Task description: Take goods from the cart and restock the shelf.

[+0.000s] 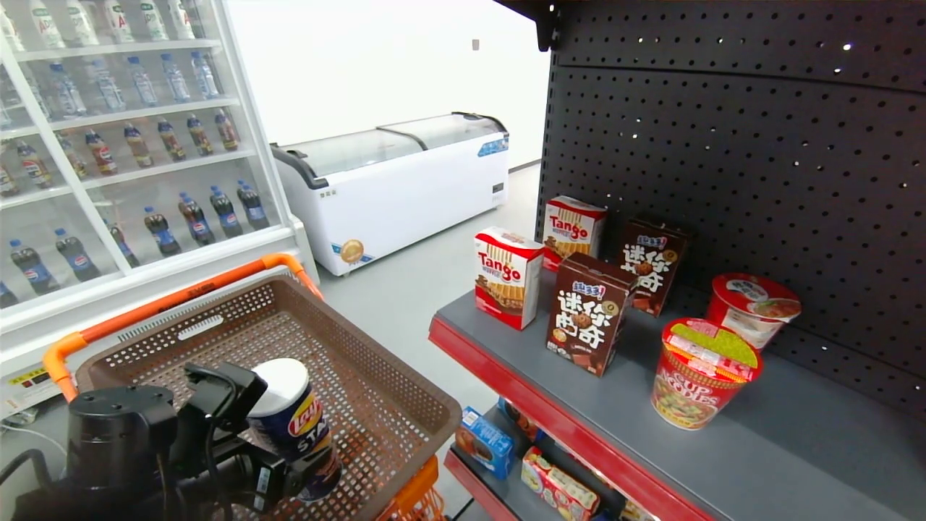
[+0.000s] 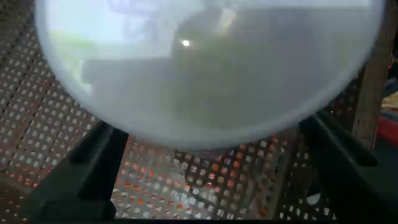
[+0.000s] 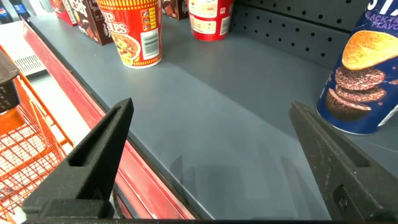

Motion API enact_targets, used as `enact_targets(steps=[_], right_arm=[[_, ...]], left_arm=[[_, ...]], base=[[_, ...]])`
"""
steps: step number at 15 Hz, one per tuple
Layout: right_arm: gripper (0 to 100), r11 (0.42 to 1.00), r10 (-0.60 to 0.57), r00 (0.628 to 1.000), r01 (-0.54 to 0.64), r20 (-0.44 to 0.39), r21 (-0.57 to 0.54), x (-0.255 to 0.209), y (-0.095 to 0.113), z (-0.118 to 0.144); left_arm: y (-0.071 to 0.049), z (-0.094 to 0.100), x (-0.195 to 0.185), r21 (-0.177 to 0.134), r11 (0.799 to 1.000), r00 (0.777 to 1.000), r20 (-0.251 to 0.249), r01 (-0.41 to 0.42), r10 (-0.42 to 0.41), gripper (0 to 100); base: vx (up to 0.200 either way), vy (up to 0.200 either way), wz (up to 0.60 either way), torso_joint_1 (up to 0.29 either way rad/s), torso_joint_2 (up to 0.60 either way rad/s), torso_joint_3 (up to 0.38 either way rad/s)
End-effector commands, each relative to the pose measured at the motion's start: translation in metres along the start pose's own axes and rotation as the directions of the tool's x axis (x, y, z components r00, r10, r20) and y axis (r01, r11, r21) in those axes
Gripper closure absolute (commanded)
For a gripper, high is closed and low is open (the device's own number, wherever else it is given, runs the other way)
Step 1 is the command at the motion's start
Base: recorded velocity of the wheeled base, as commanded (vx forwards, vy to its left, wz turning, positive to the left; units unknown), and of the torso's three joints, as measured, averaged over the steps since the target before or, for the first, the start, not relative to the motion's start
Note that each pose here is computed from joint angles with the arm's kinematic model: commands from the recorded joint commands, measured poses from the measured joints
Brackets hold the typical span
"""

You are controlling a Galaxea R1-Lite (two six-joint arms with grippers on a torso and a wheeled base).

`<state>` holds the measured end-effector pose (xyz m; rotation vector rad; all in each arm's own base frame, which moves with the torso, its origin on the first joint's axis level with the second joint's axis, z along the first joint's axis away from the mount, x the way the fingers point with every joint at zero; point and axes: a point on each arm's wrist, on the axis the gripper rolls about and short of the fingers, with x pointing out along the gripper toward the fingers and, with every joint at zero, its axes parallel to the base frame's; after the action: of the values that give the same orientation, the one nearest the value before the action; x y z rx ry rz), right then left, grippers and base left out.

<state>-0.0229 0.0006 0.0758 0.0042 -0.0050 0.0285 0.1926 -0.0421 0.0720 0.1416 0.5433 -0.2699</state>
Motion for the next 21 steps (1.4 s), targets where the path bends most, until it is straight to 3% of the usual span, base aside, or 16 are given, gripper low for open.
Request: enact_targets(steps=[1, 13, 14, 18, 20, 21], right_arm=[[0, 1.0, 0.001, 1.0, -0.001, -0.001, 0.0, 0.0, 0.0, 0.0], [0, 1.0, 0.001, 1.0, -0.001, -0.001, 0.0, 0.0, 0.0, 0.0], [0, 1.0, 0.001, 1.0, -0.001, -0.001, 0.0, 0.0, 0.0, 0.0], [0, 1.0, 0.001, 1.0, -0.001, -0.001, 0.0, 0.0, 0.0, 0.0], [0, 1.0, 0.001, 1.0, -0.001, -0.001, 0.0, 0.0, 0.0, 0.0], [0, 1.0, 0.001, 1.0, -0.001, -0.001, 0.0, 0.0, 0.0, 0.0]], left_arm=[[0.0, -0.005, 0.005, -0.001, 1.0, 1.0, -0.027, 0.003, -0.003, 0], [-0.003, -0.003, 0.028, 0.007, 1.0, 1.0, 0.011, 0.015, -0.015, 0], [-0.003, 0.0, 0.032, 0.008, 1.0, 1.0, 0.016, 0.016, -0.016, 100], [-0.003, 0.005, 0.029, 0.015, 1.0, 0.999, 0.045, 0.014, -0.015, 100], [-0.002, 0.023, 0.007, 0.013, 1.0, 0.988, 0.155, -0.004, 0.002, 100], [-0.001, 0.029, -0.001, 0.006, 0.999, 0.984, 0.175, -0.034, 0.033, 100]], base=[[0.0, 0.0, 0.0, 0.0, 0.0, 0.0], [0.0, 0.0, 0.0, 0.0, 0.0, 0.0], [0.0, 0.0, 0.0, 0.0, 0.0, 0.0], [0.0, 0.0, 0.0, 0.0, 0.0, 0.0], [0.0, 0.0, 0.0, 0.0, 0.0, 0.0], [0.0, 0.0, 0.0, 0.0, 0.0, 0.0]])
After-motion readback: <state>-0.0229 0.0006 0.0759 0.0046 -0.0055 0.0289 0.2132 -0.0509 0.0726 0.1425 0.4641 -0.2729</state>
